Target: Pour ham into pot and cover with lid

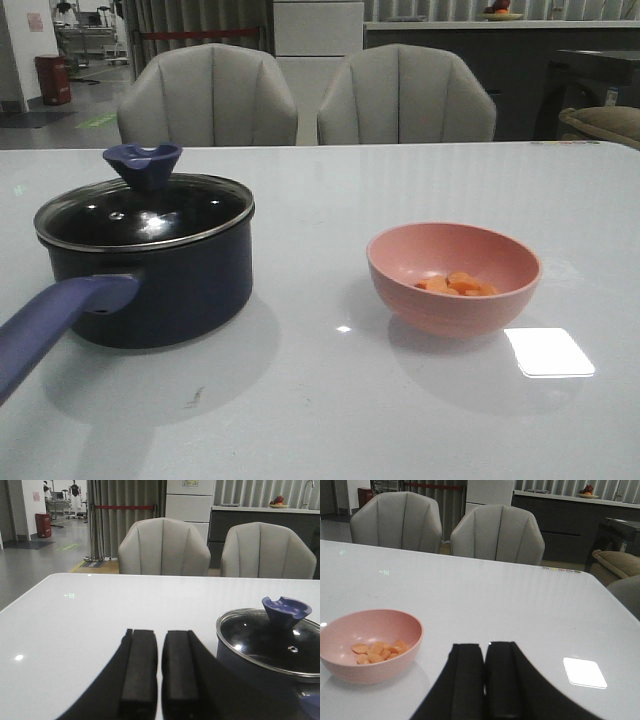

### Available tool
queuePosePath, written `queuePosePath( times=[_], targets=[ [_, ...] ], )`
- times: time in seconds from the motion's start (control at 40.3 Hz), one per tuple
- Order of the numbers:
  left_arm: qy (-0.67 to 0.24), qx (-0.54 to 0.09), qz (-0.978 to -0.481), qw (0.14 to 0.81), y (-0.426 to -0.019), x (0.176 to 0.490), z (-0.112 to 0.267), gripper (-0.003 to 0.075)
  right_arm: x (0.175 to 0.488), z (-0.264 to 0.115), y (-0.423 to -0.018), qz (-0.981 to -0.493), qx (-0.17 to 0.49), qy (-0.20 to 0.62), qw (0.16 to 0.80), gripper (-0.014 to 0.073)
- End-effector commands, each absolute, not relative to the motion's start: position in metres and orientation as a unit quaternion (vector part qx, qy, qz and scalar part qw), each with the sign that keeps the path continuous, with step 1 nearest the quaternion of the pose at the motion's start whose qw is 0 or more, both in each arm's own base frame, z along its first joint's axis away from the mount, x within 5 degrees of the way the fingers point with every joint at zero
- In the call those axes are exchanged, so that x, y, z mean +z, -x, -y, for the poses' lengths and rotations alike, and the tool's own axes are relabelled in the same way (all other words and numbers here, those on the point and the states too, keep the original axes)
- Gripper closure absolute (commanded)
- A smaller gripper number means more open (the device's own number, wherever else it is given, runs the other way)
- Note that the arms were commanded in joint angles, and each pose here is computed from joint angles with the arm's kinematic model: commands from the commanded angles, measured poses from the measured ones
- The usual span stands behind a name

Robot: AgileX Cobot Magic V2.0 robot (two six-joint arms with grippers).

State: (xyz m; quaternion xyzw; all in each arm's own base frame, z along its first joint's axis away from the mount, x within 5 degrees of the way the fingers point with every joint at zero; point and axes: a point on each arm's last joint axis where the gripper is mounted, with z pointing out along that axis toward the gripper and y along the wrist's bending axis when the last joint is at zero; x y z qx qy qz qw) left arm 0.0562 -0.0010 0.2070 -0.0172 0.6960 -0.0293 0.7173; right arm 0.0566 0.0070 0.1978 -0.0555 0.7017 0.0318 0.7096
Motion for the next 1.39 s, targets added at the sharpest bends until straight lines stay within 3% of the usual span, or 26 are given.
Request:
queuePosePath(
  times=[0.0, 0.918, 1.042, 1.166, 1.364],
  targets=[
    [0.025, -0.035, -0.669, 0.742, -0.055, 0.207, 0.0, 0.0586, 0.21, -0.006, -0.054, -0.661, 0.029, 0.052, 0.748, 0.0448],
    [0.021, -0.03, -0.665, 0.746, -0.055, 0.208, 0.0, 0.0586, 0.21, -0.006, -0.054, -0.661, 0.029, 0.052, 0.748, 0.0448],
    [0.022, -0.029, -0.614, 0.788, -0.053, 0.22, 0.0, 0.0586, 0.21, -0.006, -0.054, -0.661, 0.029, 0.052, 0.748, 0.0448],
    [0.029, -0.034, -0.532, 0.846, -0.046, 0.242, -0.002, 0.0586, 0.21, -0.006, -0.054, -0.661, 0.029, 0.052, 0.748, 0.0448],
    [0.025, -0.038, -0.54, 0.84, -0.035, 0.288, -0.001, 0.0586, 0.21, -0.006, -0.054, -0.661, 0.029, 0.052, 0.748, 0.0448]
  ],
)
